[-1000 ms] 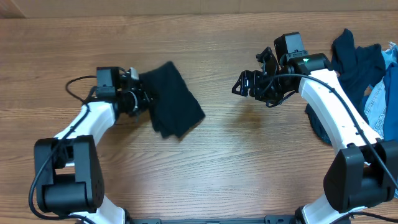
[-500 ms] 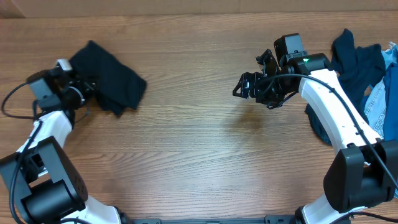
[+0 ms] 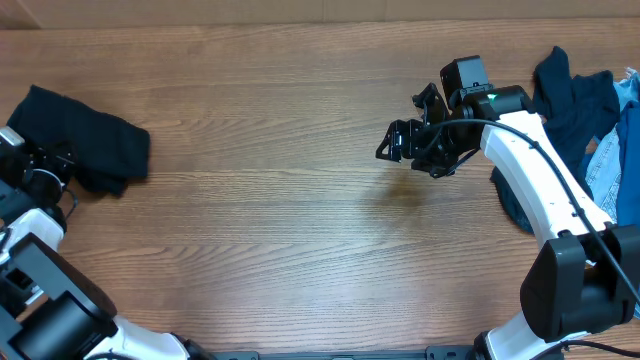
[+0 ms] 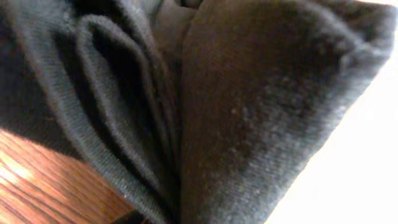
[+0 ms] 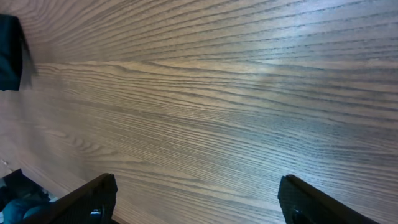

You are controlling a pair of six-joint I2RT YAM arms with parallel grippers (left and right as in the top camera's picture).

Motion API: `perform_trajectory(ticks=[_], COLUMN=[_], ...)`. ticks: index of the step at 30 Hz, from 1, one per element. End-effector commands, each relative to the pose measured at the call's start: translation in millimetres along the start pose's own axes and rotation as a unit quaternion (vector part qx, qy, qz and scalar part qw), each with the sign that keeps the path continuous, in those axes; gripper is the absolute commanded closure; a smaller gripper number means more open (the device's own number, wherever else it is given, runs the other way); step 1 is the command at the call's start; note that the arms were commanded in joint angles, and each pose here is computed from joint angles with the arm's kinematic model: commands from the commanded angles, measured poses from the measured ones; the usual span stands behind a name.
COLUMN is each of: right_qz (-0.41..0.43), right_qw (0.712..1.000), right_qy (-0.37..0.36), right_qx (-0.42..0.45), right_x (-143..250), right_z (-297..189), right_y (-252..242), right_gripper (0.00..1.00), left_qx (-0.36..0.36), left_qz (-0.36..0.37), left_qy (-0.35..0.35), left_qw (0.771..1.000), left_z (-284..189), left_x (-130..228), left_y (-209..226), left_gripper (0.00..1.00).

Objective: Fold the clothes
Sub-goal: 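Carry the folded black shirt left with the left gripper and place it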

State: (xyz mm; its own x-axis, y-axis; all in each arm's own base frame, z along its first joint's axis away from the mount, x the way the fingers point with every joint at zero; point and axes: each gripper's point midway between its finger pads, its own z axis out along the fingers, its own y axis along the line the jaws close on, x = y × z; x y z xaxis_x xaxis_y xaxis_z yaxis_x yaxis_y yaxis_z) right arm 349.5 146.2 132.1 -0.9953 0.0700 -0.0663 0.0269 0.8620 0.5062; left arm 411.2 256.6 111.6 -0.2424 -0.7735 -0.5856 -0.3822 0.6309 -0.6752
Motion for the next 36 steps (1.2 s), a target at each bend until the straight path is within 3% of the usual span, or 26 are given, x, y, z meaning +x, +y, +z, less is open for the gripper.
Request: perform_trajectory(ticks=[1,6,16,17,18,19,20,25,29,31,33,36], right_qz=[-0.004,-0.001,0.000,0.001,0.001,0.000,0.000,-0.003,-0.008,-0.008,-0.011,-0.029], right_qw=[1.000,1.000,1.000,1.000,1.000,1.000,1.000,1.000,1.000,1.000,1.000,1.000], right_qy=[-0.001,0.003,0.006,0.007,0.007,0.007,0.005,0.000,-0.008,-0.008,-0.009,-0.009], right_qx=[0.003,0.004,0.005,0.006,0.006,0.005,0.005,0.004,0.001,0.001,0.001,0.001], right_x=[1,2,4,5,5,4,4,1,-3,-3,-4,-4], right_z=[-1,-1,-1,-1,-1,-1,-1,-1,-1,-1,-1,-1], right_y=[0,0,-1,-1,-1,-1,0,0,2,2,2,2], right_gripper=[0.13,0.14,0.14,0.14,0.14,0.14,0.14,0.14,0.13,0.13,0.13,0.13], left_qx=[0.018,0.041,-0.008,-0.005,0.000,0.013,0.037,0.126,0.135,0.105,0.071,0.058], left_qz=[0.005,-0.001,-0.035,-0.036,-0.037,-0.041,-0.048,-0.023,0.051,0.084,0.103,0.105], left_qy=[0.002,0.020,0.001,0.003,0.005,0.011,0.020,0.024,-0.025,-0.061,-0.079,-0.016], left_qw=[1.000,0.999,0.999,0.999,0.999,0.999,0.998,0.992,0.989,0.989,0.989,0.993], left_z=[12,33,14,14,14,14,12,-24,-88,-124,-151,-154], left_x=[-7,-10,-25,-24,-24,-22,-21,-43,-75,-85,-84,-46], left_y=[14,22,65,63,62,57,49,-9,-81,-107,-120,-122], left_gripper=[0.96,0.96,0.94,0.87,0.69,0.22,0.00,0.00,0.00,0.00,0.00,0.00])
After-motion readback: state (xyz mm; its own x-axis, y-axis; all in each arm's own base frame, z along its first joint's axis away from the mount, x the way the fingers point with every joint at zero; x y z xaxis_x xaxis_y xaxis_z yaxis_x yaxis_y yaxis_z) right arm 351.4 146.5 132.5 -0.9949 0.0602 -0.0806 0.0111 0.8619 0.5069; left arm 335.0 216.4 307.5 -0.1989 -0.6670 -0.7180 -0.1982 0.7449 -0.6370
